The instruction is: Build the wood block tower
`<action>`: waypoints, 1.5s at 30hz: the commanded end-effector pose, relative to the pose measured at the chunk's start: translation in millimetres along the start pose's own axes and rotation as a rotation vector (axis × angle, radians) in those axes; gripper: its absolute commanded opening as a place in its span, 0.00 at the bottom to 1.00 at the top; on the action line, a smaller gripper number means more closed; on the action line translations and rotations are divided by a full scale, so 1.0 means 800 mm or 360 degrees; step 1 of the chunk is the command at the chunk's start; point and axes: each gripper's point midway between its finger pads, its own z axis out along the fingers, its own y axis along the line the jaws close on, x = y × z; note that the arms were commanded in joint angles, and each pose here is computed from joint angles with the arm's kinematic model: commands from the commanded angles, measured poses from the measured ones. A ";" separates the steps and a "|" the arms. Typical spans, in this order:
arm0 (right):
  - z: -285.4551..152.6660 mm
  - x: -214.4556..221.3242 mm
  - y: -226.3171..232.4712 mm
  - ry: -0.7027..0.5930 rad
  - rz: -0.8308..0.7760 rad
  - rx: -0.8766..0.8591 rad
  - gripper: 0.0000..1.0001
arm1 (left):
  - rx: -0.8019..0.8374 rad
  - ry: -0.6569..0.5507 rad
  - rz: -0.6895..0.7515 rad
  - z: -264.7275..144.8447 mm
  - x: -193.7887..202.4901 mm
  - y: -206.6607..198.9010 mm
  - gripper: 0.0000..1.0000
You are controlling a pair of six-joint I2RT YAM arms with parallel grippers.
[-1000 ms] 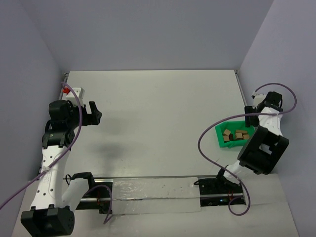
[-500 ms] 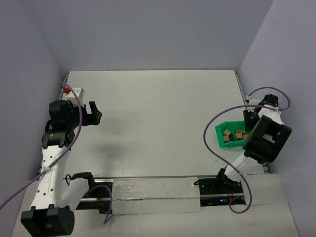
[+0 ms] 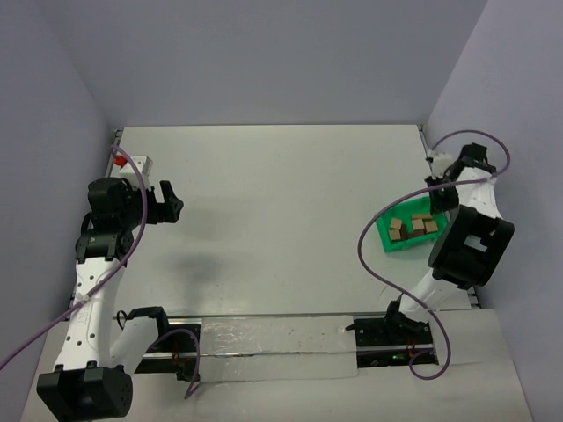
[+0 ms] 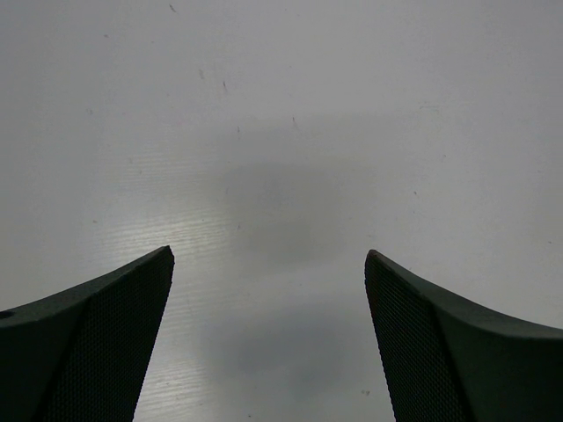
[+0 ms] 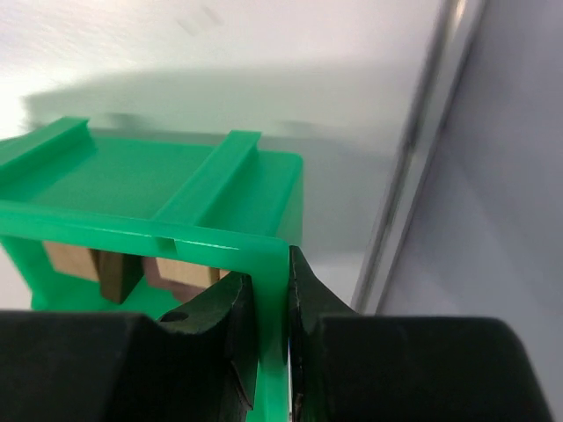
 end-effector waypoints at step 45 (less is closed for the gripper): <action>-0.181 -0.189 0.461 -0.1746 -0.0969 0.1135 0.00 | -0.0296 -0.0156 -0.0145 -0.013 -0.035 0.054 0.99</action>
